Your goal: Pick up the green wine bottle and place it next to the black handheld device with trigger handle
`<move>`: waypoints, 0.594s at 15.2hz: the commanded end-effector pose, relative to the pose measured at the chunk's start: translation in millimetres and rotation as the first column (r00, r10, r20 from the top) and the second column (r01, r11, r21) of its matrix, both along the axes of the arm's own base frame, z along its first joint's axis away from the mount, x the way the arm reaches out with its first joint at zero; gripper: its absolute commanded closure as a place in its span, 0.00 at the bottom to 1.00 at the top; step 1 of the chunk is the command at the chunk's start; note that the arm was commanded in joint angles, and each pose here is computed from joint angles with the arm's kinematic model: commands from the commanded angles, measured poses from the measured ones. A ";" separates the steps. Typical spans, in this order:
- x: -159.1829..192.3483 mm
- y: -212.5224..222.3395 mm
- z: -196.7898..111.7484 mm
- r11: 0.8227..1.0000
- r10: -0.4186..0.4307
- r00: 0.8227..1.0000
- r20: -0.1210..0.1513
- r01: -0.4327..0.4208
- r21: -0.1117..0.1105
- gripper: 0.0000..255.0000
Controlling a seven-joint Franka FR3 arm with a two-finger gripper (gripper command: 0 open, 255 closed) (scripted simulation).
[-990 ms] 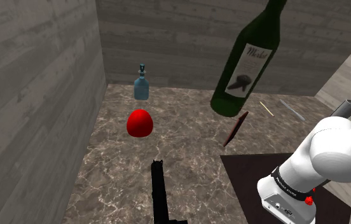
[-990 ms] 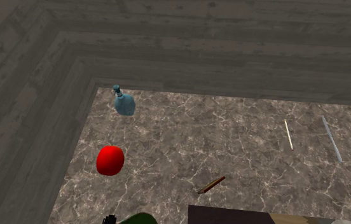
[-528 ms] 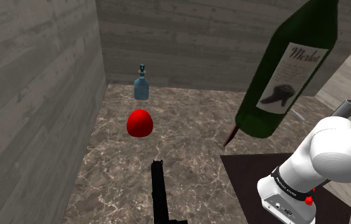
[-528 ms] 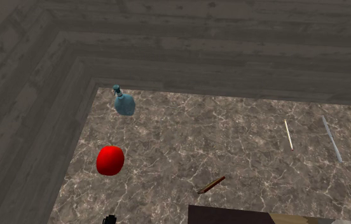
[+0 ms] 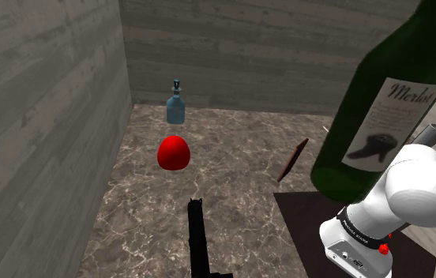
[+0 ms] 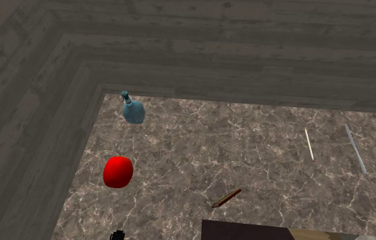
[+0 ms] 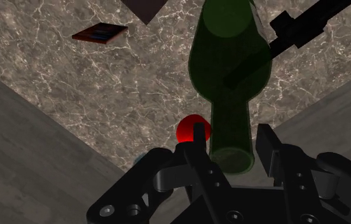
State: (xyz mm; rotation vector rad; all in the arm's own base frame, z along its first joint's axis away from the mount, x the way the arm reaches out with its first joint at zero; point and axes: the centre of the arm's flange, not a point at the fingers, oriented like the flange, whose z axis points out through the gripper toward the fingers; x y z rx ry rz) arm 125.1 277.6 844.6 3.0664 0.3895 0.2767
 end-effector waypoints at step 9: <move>-0.4 0.2 -52.4 1.000 0.000 1.000 0.000 0.000 0.001 1.00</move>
